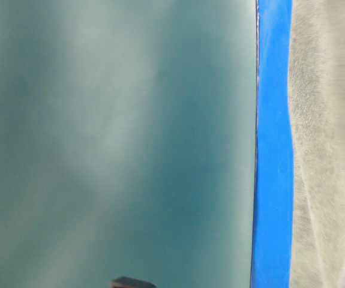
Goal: Fold a large towel.
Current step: 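Lay the spread towel flat on the table and open both grippers, then grasp the towel's top corners with both grippers and lift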
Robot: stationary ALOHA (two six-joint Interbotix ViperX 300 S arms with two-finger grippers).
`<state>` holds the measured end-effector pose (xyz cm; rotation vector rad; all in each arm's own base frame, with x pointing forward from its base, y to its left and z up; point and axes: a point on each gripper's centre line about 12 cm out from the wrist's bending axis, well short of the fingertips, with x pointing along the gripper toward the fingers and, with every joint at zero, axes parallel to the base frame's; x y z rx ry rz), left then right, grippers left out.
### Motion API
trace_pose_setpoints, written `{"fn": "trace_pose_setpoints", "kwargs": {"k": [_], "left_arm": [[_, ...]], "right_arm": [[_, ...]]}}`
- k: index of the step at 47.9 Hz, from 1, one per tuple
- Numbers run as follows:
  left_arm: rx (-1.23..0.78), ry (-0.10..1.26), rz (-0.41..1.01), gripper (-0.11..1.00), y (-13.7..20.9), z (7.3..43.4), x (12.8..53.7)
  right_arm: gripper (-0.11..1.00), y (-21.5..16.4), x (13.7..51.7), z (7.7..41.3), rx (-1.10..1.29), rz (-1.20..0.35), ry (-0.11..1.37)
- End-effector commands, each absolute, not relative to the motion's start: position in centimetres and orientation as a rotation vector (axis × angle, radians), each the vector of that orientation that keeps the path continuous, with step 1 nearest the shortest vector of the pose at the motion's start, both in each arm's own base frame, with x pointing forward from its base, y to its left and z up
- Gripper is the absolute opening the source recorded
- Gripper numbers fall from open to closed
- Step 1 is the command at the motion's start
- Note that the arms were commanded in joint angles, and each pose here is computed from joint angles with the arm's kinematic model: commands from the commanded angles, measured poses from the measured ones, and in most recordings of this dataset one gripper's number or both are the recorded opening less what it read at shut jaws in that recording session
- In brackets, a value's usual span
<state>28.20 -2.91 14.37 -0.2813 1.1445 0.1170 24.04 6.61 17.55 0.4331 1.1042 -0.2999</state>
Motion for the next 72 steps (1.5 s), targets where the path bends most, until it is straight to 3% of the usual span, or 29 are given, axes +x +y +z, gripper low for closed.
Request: {"fn": "trace_pose_setpoints", "kwargs": {"k": [1, 26, 30, 32, 40, 43, 45, 50, 57, 64, 72], "left_arm": [[-0.290, 1.123, 0.077, 0.01, -4.9, 15.0, 28.5], [-0.308, 1.092, 0.051, 0.01, -6.3, 14.0, 28.5], [-0.307, 1.080, 0.040, 0.11, -6.5, 14.5, 28.6], [-0.302, 1.071, 0.028, 0.22, -6.8, 15.1, 28.6], [-0.281, 1.017, -0.021, 0.70, -7.6, 18.7, 28.8], [-0.260, 0.993, -0.038, 0.70, -7.5, 20.2, 28.6], [-0.236, 0.970, -0.052, 0.68, -7.3, 21.1, 28.5], [-0.173, 0.902, -0.052, 0.63, -5.3, 22.4, 28.4], [-0.094, 0.858, 0.053, 0.62, 0.5, 22.1, 29.1], [-0.023, 0.866, 0.156, 0.62, 5.9, 20.5, 29.2], [0.041, 0.906, 0.223, 0.62, 10.2, 17.0, 28.8]], "right_arm": [[0.02, 8.8, 24.4, 17.9, 0.452, -0.216, 1.092], [0.02, 10.1, 24.8, 15.4, 0.441, -0.208, 1.153], [0.03, 10.4, 24.8, 15.5, 0.445, -0.199, 1.154], [0.09, 10.7, 24.7, 15.6, 0.445, -0.190, 1.155], [0.58, 11.4, 24.5, 17.2, 0.423, -0.180, 1.164], [0.67, 11.0, 24.2, 18.1, 0.405, -0.200, 1.171], [0.64, 10.6, 23.9, 18.7, 0.382, -0.216, 1.172], [0.60, 7.7, 23.7, 19.8, 0.278, -0.309, 1.133], [0.61, 1.7, 23.4, 19.6, 0.231, -0.529, 1.091], [0.61, -3.1, 22.4, 18.0, 0.242, -0.684, 1.087], [0.61, -6.0, 21.3, 15.0, 0.291, -0.718, 1.072]]}}
